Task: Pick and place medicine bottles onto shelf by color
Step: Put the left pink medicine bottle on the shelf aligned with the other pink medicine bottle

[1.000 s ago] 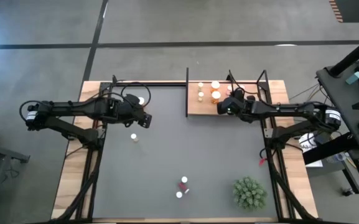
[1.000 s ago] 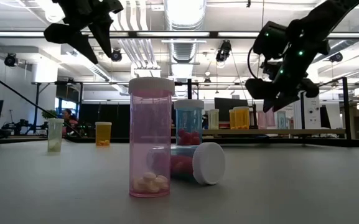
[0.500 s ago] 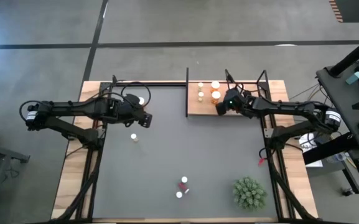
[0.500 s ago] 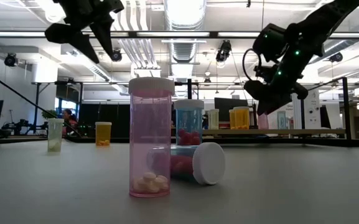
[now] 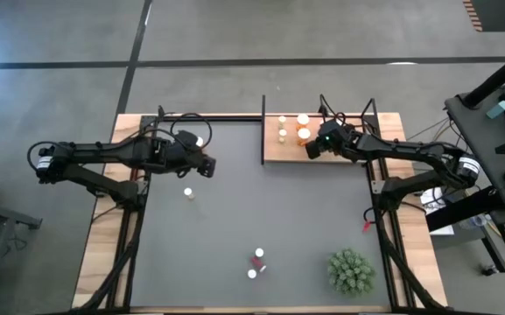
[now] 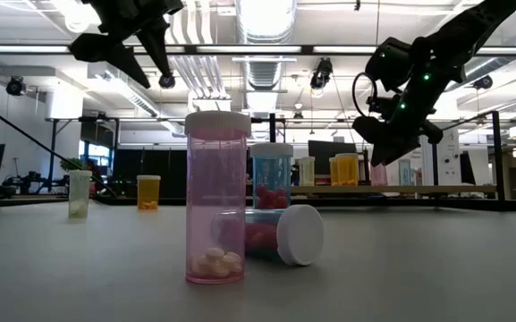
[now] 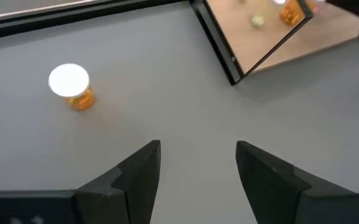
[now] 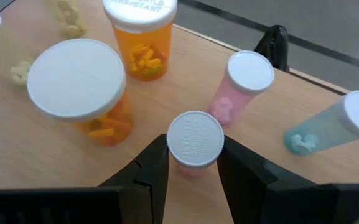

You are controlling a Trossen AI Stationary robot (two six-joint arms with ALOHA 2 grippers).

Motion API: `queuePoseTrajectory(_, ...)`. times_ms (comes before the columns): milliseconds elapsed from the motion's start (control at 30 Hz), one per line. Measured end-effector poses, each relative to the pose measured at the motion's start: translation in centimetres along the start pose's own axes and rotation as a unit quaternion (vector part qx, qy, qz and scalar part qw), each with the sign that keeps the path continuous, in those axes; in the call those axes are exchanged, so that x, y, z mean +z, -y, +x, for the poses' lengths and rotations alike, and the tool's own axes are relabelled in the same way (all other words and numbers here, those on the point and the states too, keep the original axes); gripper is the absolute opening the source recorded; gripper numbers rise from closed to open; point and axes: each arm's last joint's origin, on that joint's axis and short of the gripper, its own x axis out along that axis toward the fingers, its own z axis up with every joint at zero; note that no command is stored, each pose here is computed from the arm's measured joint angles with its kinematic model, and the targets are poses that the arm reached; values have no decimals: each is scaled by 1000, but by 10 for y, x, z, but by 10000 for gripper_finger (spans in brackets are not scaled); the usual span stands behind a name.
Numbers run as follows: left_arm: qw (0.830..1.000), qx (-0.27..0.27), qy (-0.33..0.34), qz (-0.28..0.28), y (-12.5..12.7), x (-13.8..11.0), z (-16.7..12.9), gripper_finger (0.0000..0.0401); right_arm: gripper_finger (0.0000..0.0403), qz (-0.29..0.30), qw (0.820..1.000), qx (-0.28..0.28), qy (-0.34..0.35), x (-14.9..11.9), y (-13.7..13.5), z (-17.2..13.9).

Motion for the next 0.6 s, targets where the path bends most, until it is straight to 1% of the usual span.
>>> queuePoseTrajectory(600,1000,-7,9,-6,2,1,0,193,119,-6,1000,-5,0,0,1,0)
